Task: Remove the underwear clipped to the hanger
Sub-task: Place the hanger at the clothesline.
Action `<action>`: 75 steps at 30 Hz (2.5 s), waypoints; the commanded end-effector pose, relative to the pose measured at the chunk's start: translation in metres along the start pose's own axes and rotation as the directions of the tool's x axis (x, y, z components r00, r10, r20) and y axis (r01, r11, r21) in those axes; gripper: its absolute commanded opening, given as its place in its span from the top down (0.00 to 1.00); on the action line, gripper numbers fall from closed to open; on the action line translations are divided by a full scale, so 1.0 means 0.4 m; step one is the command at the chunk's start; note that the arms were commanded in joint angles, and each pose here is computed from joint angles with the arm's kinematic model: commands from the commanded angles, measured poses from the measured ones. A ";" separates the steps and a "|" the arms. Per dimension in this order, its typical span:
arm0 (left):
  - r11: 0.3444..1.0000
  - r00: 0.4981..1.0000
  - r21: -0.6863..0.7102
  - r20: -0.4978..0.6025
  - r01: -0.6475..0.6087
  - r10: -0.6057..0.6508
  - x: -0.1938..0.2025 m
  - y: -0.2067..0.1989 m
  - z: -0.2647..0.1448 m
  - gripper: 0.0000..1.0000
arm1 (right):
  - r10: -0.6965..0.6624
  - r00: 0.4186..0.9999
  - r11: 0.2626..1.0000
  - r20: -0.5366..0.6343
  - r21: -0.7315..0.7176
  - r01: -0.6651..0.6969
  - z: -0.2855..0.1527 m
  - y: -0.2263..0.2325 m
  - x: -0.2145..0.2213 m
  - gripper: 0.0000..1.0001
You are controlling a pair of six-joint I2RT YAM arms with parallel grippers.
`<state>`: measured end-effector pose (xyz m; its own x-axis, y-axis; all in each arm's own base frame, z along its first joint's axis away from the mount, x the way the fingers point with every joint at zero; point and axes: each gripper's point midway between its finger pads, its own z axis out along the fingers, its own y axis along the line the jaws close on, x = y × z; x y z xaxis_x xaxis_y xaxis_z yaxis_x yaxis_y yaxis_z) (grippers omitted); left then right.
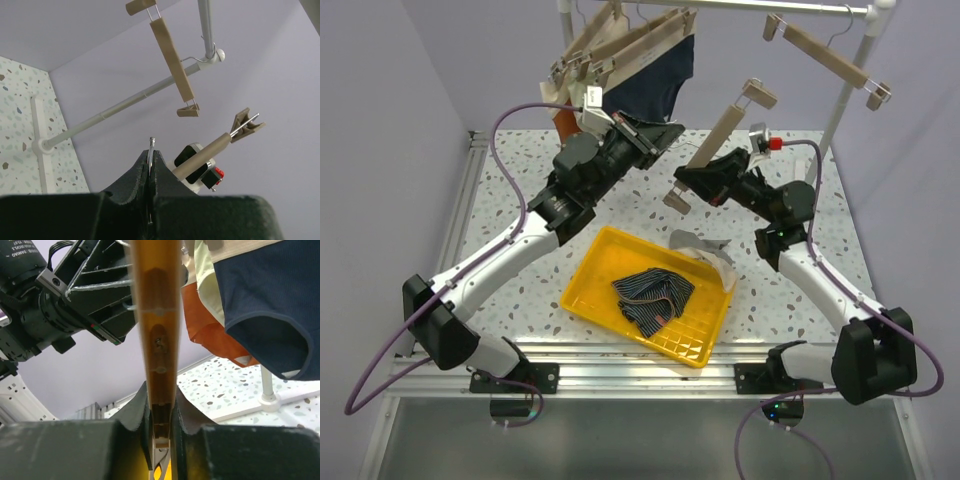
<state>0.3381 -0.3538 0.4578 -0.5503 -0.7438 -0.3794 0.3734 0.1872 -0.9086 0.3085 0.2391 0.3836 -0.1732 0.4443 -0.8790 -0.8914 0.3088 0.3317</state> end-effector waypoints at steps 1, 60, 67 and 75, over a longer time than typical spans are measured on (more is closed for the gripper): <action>0.993 0.999 0.119 0.032 -0.018 0.014 -0.030 -0.105 -0.039 1.00 | -0.034 0.997 0.998 0.068 -0.048 0.038 0.018 0.044 -0.075 1.00; 0.775 0.692 -0.047 0.417 -0.631 0.589 -0.284 -0.208 -0.322 0.00 | 0.697 0.671 0.717 0.255 -0.270 -0.642 0.190 -0.012 -0.423 1.00; 0.782 0.700 -0.066 0.405 -0.619 0.588 -0.284 -0.194 -0.323 0.00 | 0.747 0.615 0.665 0.254 -0.322 -0.674 0.215 -0.032 -0.462 1.00; 0.787 0.705 -0.114 0.382 -0.606 0.598 -0.288 -0.165 -0.329 0.00 | 0.784 0.554 0.620 0.280 -0.367 -0.694 0.232 -0.088 -0.501 1.00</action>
<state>0.2797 -0.2078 0.5374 0.1103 -0.6452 -0.7560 0.5714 0.6635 -0.4829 0.4226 0.2340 0.5453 -0.7002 0.6999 -0.1408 -0.5214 -0.3666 0.7706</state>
